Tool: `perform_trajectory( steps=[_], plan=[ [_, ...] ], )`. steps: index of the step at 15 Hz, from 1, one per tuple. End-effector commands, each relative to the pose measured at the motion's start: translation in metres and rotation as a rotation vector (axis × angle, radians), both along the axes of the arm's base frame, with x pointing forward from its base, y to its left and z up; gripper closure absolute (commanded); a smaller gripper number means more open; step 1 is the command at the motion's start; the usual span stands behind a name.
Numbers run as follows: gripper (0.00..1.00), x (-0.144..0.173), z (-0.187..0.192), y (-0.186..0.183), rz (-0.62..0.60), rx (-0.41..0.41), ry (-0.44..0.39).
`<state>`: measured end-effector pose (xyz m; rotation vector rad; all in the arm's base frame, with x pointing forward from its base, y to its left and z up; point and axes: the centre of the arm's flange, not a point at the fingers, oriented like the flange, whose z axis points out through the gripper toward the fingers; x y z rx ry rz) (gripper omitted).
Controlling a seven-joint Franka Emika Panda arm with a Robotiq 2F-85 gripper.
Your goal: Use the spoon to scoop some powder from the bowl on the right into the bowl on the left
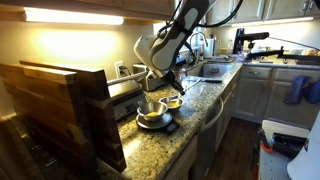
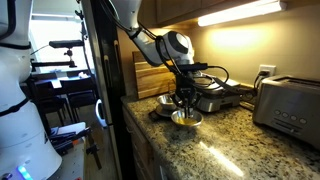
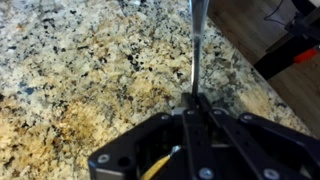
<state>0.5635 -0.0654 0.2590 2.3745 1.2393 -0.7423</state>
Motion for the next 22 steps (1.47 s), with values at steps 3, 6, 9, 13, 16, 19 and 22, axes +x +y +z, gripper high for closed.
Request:
perform_trajectory(
  steps=[3, 6, 9, 13, 16, 19, 22],
  plan=[
    [0.96, -0.007, -0.007, 0.037, 0.183, -0.231, 0.047],
    [0.96, -0.006, -0.019, 0.044, 0.272, -0.341, 0.036],
    [0.96, -0.007, -0.037, 0.039, 0.318, -0.394, 0.040],
    [0.96, -0.010, -0.059, 0.030, 0.338, -0.435, 0.050],
    [0.96, -0.013, -0.068, 0.037, 0.362, -0.441, 0.049],
    [0.96, -0.017, -0.071, 0.047, 0.394, -0.447, 0.043],
    [0.96, -0.020, -0.076, 0.054, 0.433, -0.461, 0.043]
  ],
)
